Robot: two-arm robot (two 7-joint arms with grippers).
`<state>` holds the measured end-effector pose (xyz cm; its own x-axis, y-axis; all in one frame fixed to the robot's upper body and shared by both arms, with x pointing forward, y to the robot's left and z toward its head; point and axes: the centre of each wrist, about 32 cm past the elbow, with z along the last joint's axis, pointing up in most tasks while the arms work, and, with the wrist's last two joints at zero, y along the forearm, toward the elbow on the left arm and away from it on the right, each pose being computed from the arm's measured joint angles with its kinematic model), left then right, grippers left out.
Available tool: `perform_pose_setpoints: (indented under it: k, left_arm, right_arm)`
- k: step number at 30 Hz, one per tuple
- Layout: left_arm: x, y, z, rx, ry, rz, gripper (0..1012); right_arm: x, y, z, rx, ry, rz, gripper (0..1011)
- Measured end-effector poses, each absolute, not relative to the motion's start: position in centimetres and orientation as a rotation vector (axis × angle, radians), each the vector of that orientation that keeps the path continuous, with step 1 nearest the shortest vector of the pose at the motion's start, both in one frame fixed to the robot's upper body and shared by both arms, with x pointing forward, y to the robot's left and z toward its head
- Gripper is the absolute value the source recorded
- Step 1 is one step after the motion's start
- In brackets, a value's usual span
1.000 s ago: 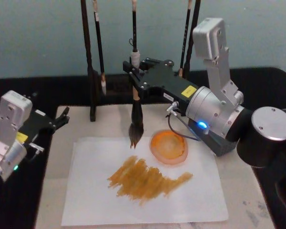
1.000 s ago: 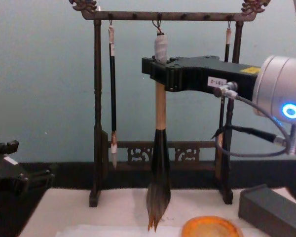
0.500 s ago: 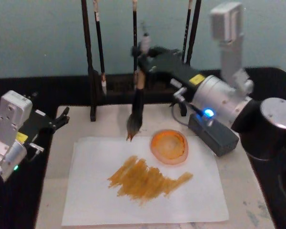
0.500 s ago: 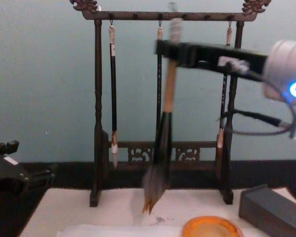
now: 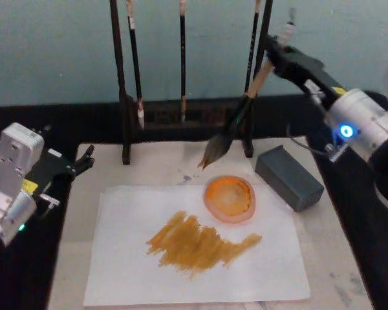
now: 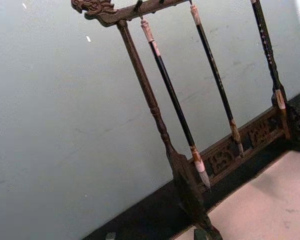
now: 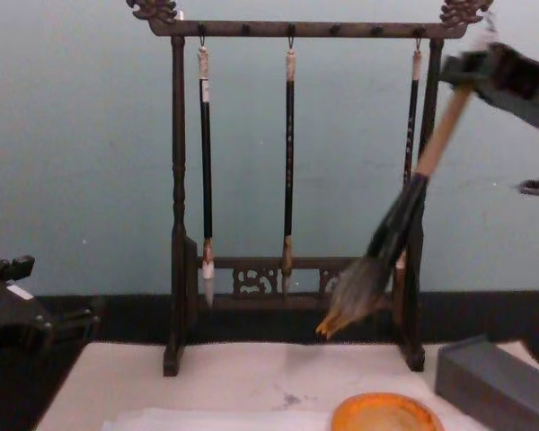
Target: Pick up the brush from the inkstone, write on the paper, then place the brush back to its original position.
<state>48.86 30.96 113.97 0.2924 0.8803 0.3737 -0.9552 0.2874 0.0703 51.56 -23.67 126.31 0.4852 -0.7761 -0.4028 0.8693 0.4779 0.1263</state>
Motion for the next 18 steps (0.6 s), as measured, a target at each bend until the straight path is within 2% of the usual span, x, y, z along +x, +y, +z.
perform_pose_setpoints:
  k: [18]
  left_arm:
    - [48.9,31.0,114.0,0.304,-0.285,1.248,1010]
  right_arm:
    - [49.4,-26.1,122.9,0.485,0.781,-1.164,163]
